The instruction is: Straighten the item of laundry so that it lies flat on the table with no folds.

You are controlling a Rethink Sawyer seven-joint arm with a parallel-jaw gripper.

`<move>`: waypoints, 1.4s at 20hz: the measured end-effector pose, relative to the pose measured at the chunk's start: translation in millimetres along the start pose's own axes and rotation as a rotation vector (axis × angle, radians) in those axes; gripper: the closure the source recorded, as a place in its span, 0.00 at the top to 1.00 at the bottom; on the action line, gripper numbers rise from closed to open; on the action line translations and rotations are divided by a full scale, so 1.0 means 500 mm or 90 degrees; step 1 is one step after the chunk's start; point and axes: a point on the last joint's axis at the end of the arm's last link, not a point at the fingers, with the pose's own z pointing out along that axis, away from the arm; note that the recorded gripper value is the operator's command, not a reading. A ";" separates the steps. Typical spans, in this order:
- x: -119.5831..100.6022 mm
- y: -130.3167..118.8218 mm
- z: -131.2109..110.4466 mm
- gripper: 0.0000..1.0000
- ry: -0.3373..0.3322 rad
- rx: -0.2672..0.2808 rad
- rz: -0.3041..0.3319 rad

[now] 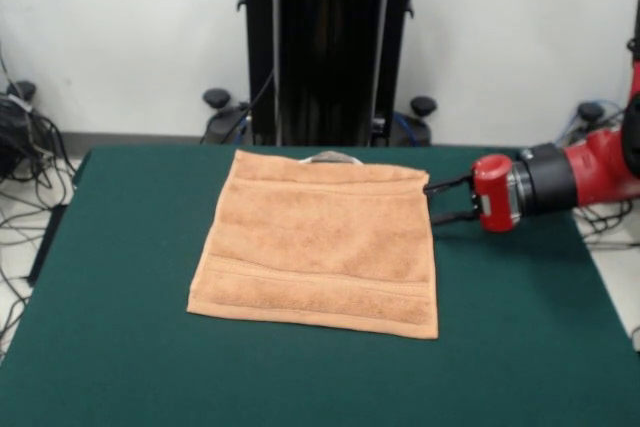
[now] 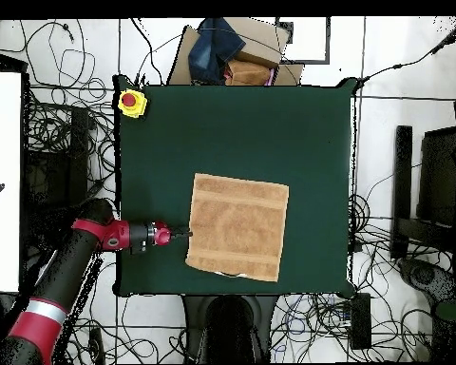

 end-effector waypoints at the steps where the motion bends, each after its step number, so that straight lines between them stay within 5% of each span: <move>1: 0.000 -0.001 0.000 1.00 0.001 0.000 0.001; 9: 0.010 -0.051 -0.020 1.00 0.030 -0.011 0.025; 17: -0.011 -0.190 -0.055 1.00 0.040 -0.048 0.084; 22: -0.039 -0.299 -0.073 1.00 0.039 -0.101 0.137; 28: -0.042 -0.359 -0.068 1.00 0.023 -0.190 0.182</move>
